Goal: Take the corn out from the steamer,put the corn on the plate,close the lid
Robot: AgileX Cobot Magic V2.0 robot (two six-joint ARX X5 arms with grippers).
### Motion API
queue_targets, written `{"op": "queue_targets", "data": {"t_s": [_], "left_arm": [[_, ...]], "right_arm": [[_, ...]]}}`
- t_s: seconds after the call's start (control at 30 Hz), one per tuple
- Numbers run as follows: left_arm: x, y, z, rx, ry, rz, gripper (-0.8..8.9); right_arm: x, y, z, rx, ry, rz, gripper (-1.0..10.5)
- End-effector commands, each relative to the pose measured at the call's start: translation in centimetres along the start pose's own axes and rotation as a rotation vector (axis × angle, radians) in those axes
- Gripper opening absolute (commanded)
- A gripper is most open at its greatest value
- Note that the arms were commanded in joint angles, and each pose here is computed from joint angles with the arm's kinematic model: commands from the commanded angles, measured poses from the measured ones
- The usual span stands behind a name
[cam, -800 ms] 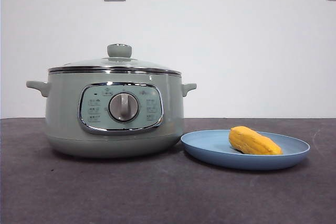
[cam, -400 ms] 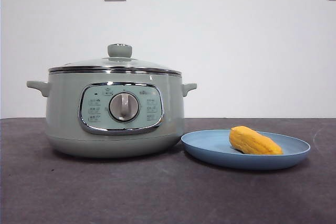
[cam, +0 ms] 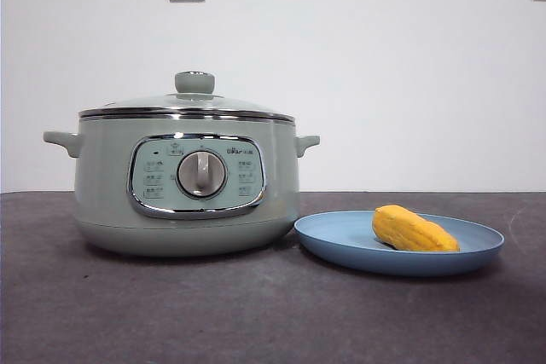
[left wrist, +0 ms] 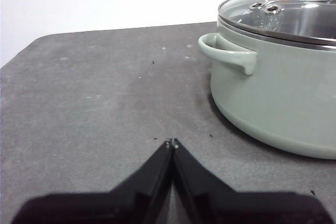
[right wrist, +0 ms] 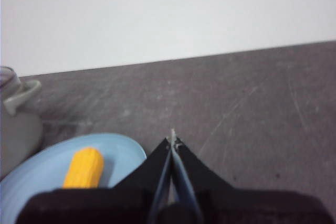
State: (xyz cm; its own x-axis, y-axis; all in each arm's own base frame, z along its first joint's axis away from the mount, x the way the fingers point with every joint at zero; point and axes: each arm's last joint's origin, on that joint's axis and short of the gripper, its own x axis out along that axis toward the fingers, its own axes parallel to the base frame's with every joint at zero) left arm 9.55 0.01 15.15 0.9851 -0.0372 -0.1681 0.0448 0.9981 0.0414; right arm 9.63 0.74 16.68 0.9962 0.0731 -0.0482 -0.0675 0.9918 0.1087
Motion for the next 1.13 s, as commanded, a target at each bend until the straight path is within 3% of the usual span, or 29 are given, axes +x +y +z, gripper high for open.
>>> {"op": "queue_targets", "data": {"t_s": [0.03, 0.17, 1.13], "left_arm": [[0.13, 0.02, -0.41, -0.007, 0.007, 0.004, -0.04], [0.13, 0.02, -0.40, -0.007, 0.007, 0.004, -0.04], [0.13, 0.02, -0.40, -0.007, 0.007, 0.003, -0.04]], "right_arm": [[0.11, -0.14, -1.00, 0.029, 0.033, -0.010, 0.0], [0.04, -0.23, -1.87, 0.027, 0.124, -0.020, 0.0], [0.04, -0.16, -1.84, 0.040, 0.124, 0.004, 0.0]]}}
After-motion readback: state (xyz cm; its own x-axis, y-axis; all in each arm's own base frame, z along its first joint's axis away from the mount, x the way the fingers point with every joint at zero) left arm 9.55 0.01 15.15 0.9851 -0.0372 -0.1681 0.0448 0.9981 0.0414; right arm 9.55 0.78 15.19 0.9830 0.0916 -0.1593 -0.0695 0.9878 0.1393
